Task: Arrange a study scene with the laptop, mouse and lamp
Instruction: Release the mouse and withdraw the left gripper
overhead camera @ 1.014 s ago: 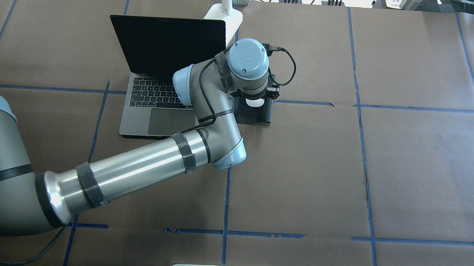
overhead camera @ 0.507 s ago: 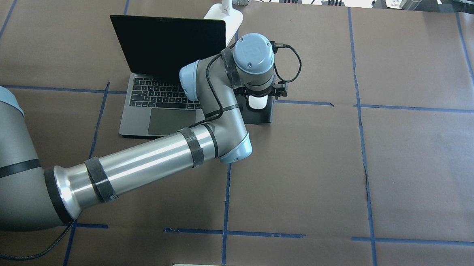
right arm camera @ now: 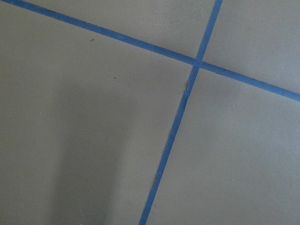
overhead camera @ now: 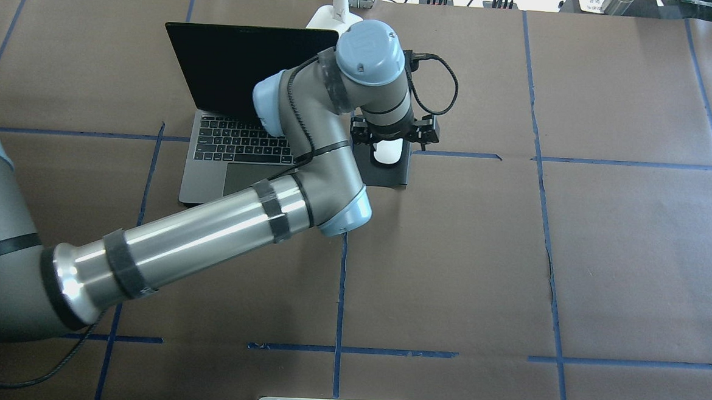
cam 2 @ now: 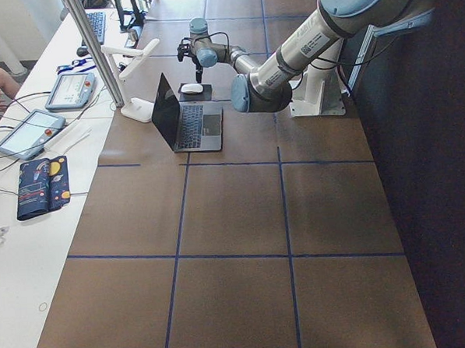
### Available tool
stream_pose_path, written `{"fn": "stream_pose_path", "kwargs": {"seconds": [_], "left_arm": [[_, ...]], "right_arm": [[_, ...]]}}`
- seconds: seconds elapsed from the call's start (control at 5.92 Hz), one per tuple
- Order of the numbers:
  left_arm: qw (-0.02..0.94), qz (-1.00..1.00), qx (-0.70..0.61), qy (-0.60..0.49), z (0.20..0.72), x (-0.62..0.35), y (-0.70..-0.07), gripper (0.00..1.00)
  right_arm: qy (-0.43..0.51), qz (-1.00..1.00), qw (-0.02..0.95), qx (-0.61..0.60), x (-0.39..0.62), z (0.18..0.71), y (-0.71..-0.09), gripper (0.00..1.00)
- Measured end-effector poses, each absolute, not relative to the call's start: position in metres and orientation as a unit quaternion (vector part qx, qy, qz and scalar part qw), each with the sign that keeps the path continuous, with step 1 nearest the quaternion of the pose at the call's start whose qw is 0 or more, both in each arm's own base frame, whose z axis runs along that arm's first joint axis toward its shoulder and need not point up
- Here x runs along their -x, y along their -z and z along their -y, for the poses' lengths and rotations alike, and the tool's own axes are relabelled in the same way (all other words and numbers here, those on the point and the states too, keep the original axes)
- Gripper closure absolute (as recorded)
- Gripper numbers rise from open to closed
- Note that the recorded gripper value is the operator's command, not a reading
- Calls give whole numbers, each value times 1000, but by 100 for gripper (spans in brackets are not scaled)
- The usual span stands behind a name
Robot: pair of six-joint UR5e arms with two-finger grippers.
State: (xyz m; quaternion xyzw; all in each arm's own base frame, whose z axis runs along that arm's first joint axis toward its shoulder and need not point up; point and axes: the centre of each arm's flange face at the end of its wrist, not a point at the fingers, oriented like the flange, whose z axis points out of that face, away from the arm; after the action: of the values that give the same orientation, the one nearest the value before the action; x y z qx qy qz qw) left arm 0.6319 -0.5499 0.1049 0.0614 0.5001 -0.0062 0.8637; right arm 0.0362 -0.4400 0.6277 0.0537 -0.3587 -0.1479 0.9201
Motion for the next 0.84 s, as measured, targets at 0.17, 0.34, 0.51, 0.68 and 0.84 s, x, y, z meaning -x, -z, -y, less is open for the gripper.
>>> {"fn": "stream_pose_path", "kwargs": {"seconds": [0.17,0.34,0.51,0.68,0.84], "left_arm": [[867,-496,-53,2,522,-593,-128,0],[874,-484,-49,-5,489,-545,-151,0],[883,-465,-56,-26,460,-489,-175,0],[895,-434,-78,-66,444,-426,-209,0],[910,-389,-99,-109,446,-357,-252,0]], "right_arm": [[147,359,920,-52,-36,440,-629,0],[146,359,920,-51,-36,439,-631,0],[142,359,921,-48,-36,437,-632,0],[127,363,922,-39,-37,433,-635,0],[96,370,924,-26,-40,428,-639,0]]}}
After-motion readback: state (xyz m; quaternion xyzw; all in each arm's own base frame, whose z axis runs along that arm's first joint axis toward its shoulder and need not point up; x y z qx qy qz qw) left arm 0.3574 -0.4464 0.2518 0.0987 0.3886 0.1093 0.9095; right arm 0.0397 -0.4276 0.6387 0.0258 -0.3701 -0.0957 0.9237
